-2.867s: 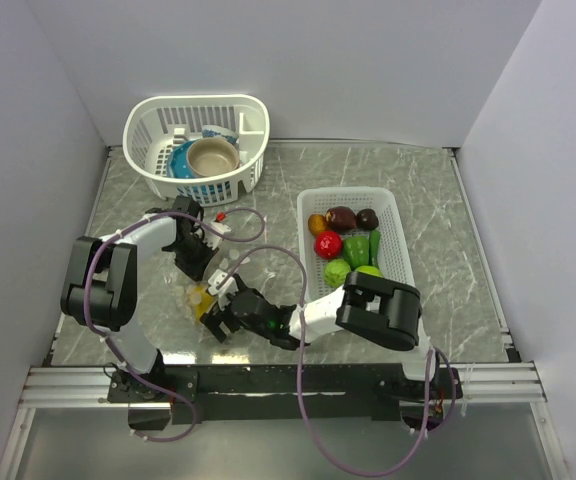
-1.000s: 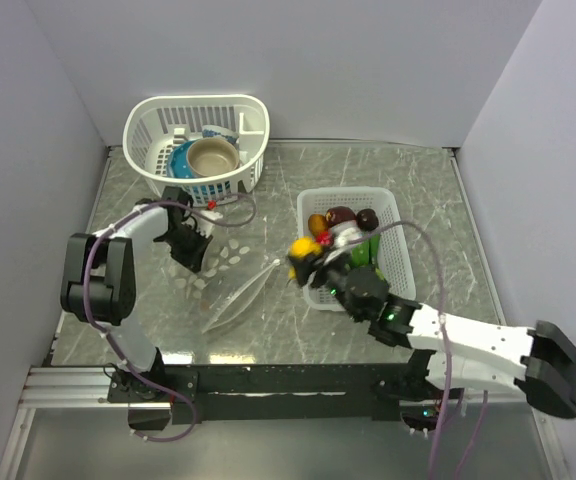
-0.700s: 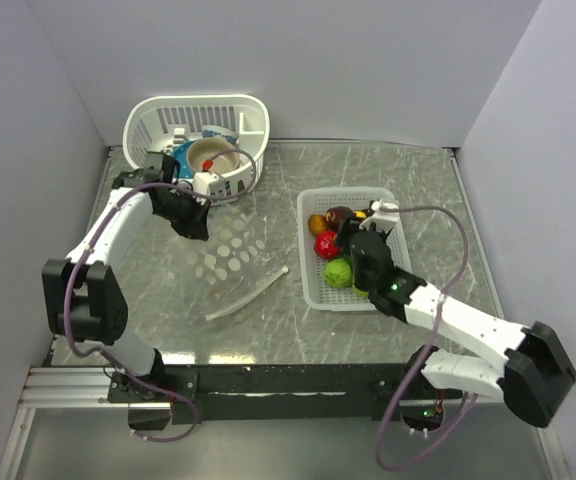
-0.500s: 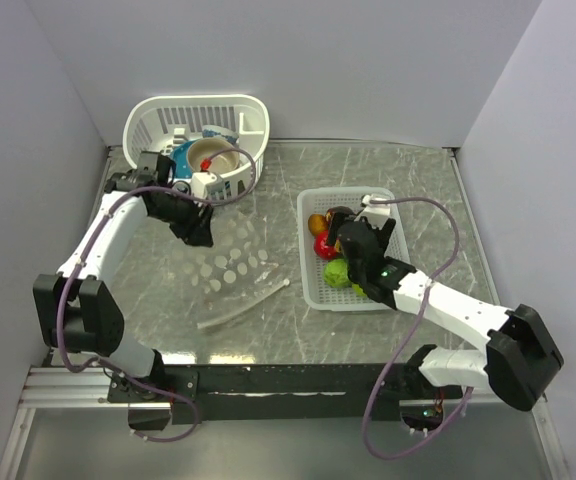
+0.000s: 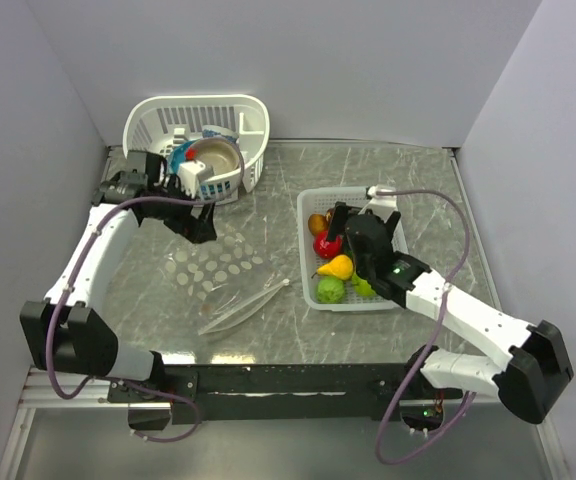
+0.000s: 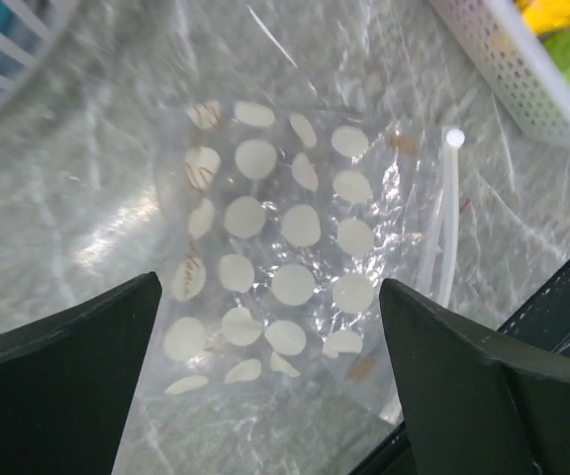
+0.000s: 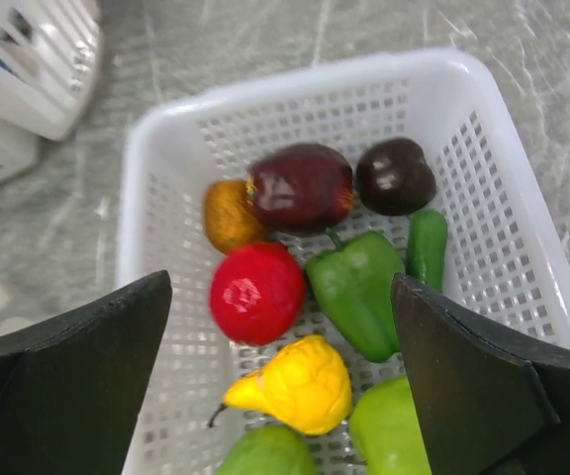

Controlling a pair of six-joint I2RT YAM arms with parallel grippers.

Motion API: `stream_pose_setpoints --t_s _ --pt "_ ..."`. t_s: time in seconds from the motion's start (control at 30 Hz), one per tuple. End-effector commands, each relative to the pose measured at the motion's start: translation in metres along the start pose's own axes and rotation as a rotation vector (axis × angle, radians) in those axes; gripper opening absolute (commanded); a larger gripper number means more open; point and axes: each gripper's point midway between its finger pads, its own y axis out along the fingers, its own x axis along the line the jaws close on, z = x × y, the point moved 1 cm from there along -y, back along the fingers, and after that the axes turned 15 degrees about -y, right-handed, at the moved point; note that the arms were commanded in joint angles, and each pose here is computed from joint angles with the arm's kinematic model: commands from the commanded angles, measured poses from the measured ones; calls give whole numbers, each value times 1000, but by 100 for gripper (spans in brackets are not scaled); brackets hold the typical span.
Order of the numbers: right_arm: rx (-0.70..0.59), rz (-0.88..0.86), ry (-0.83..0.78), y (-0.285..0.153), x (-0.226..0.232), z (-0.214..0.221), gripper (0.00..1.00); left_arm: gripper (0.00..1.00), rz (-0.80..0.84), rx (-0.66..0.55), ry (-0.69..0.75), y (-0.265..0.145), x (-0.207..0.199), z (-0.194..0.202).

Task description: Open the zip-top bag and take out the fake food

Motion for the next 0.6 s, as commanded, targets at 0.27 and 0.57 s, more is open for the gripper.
stream_pose_setpoints --t_s 0.27,0.57 --pt "-53 -26 1 -43 -28 -39 100 99 36 -128 -51 1 -21 -29" --pt "-78 -47 -17 -59 -39 -45 100 99 119 -139 -57 6 -32 -26"
